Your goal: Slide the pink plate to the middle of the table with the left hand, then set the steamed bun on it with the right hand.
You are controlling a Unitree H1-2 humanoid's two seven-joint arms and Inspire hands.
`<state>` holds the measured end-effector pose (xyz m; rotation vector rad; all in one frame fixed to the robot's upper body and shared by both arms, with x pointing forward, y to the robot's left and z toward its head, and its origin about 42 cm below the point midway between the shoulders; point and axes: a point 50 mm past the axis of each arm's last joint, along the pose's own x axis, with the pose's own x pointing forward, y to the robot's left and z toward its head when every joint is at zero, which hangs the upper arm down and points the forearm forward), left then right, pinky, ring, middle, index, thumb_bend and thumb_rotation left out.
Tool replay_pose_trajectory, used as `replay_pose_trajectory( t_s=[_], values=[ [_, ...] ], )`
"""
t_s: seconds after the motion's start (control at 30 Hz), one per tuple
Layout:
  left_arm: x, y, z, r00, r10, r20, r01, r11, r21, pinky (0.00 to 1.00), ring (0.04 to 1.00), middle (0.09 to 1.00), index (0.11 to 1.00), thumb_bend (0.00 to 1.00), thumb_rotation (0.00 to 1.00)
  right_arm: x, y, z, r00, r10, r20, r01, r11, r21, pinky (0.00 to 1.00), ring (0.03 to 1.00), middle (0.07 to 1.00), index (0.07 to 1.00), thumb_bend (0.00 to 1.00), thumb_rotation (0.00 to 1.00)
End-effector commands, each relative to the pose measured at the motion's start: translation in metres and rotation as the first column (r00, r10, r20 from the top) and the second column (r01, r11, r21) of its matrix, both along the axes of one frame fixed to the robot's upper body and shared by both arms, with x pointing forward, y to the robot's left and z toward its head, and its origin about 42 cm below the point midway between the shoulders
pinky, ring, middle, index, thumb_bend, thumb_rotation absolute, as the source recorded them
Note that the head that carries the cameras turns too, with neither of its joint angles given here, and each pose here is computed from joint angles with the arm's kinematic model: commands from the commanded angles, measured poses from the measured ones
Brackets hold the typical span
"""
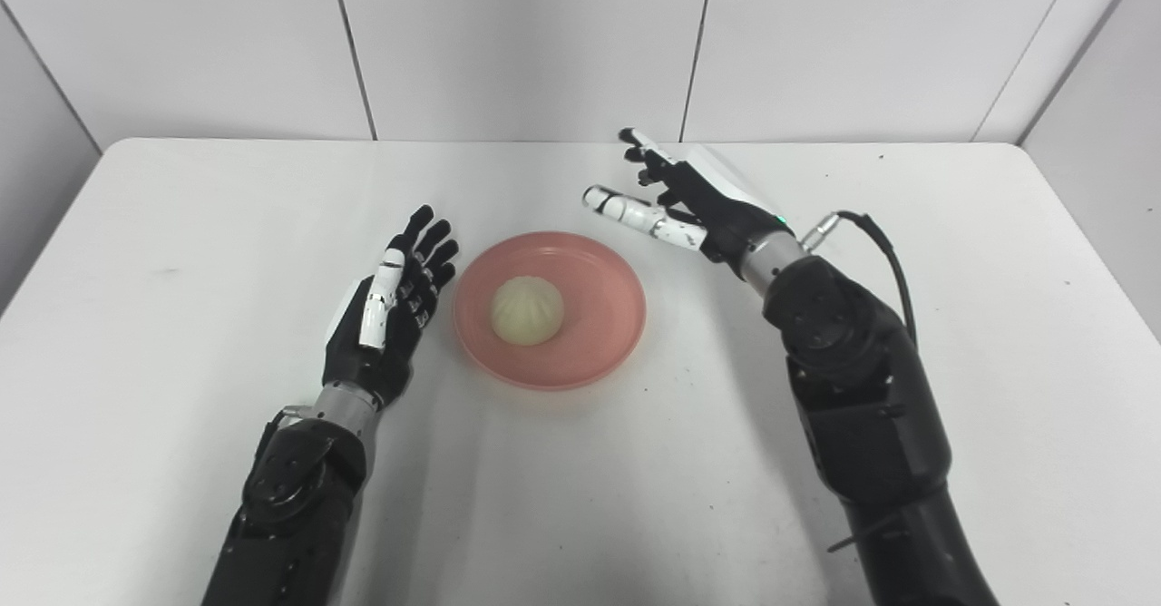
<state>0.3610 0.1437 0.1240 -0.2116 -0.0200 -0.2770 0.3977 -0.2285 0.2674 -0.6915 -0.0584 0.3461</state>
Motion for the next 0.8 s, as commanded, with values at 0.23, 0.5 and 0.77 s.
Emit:
replay_pose_trajectory(
  t_s=[0.23,0.5,0.77],
  values=[
    [-0.022,0.014,-0.029,0.996,0.030,-0.081,-0.026,0.998,0.055,1.00,0.997,1.000,1.000,0.40,1.00,-0.019,0.001,-0.027,0.981,-0.181,0.065,0.153,0.942,0.300,1.00,1.000,1.000,1.000,0.63,1.00],
    [-0.028,0.014,-0.036,0.998,0.037,-0.051,-0.033,0.997,0.067,1.00,1.000,1.000,1.000,0.40,1.00,-0.032,0.006,-0.069,0.955,-0.269,0.129,0.171,0.849,0.500,1.00,1.000,1.000,1.000,0.43,1.00],
    [-0.036,0.013,-0.037,0.998,0.054,-0.034,-0.051,0.995,0.089,1.00,1.000,1.000,1.000,0.42,1.00,-0.046,0.008,-0.096,0.955,-0.280,0.096,0.182,0.811,0.556,1.00,1.000,1.000,1.000,0.27,1.00]
  ],
)
